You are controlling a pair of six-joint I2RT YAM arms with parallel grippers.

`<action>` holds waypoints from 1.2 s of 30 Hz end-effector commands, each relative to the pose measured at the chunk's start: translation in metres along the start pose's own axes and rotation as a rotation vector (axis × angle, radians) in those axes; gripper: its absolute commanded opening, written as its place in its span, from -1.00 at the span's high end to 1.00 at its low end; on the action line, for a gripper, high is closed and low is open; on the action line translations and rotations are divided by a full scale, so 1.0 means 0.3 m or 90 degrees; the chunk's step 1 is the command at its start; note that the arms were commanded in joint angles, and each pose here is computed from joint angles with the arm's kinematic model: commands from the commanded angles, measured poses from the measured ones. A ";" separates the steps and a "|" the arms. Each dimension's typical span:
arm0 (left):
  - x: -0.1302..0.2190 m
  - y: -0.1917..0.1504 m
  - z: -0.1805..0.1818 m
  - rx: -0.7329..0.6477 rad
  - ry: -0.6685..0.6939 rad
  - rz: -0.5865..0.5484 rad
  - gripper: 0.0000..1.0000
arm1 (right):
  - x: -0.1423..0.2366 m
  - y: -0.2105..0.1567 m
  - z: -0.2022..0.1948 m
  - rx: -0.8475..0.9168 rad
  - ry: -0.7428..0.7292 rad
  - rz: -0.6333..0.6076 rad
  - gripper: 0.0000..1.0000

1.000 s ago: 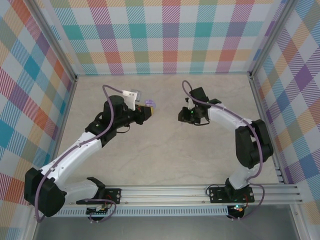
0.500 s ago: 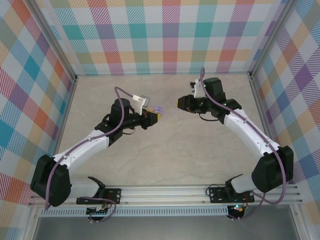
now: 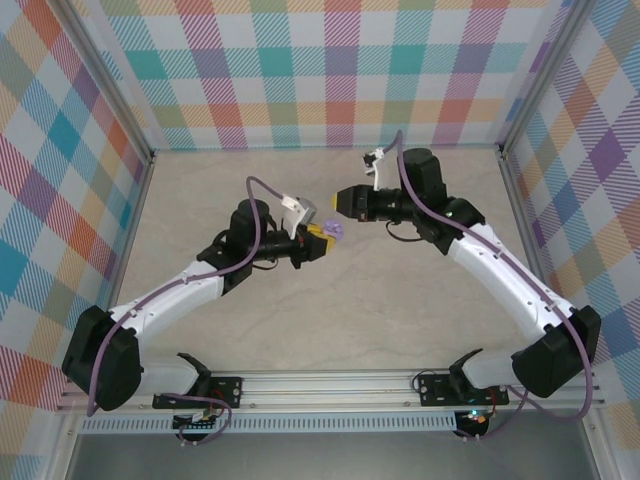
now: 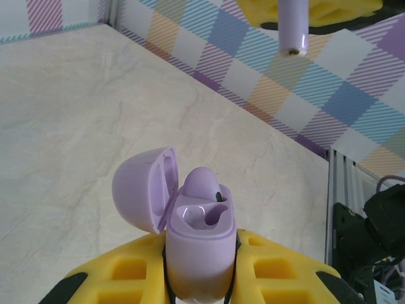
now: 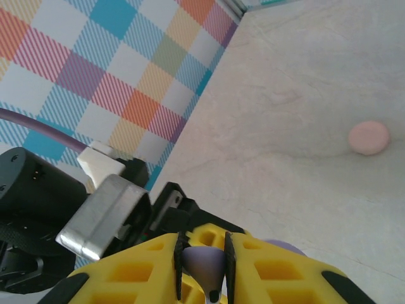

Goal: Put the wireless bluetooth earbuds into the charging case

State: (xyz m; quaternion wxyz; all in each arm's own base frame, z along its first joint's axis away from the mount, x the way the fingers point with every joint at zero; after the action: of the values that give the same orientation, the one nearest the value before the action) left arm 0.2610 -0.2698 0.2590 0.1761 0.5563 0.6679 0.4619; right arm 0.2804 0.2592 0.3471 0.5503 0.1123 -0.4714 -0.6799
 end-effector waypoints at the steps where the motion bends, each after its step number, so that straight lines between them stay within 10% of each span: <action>1: 0.006 0.056 -0.048 -0.046 -0.015 -0.015 1.00 | 0.020 0.043 0.054 0.043 0.001 -0.029 0.51; 36: 0.051 0.162 -0.104 -0.033 -0.009 -0.072 1.00 | 0.023 0.017 0.065 0.126 -0.045 -0.008 0.50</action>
State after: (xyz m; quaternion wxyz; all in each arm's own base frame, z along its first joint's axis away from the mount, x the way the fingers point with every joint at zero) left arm 0.2675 -0.2700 0.2961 0.1931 0.5205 0.6836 0.4737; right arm 0.2708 0.2638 0.3504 0.5245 0.1248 -0.5439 -0.6431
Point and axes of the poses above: each hand's point on the last joint's axis, 136 mm out from that joint toward the fingers, its own x axis back along the fingers, its own z axis along the line the jaws close on, y = z × x, the point moved 4 cm from there along x, back along the fingers, and after that the axes turned 12 degrees about x, right-handed, at the moved point
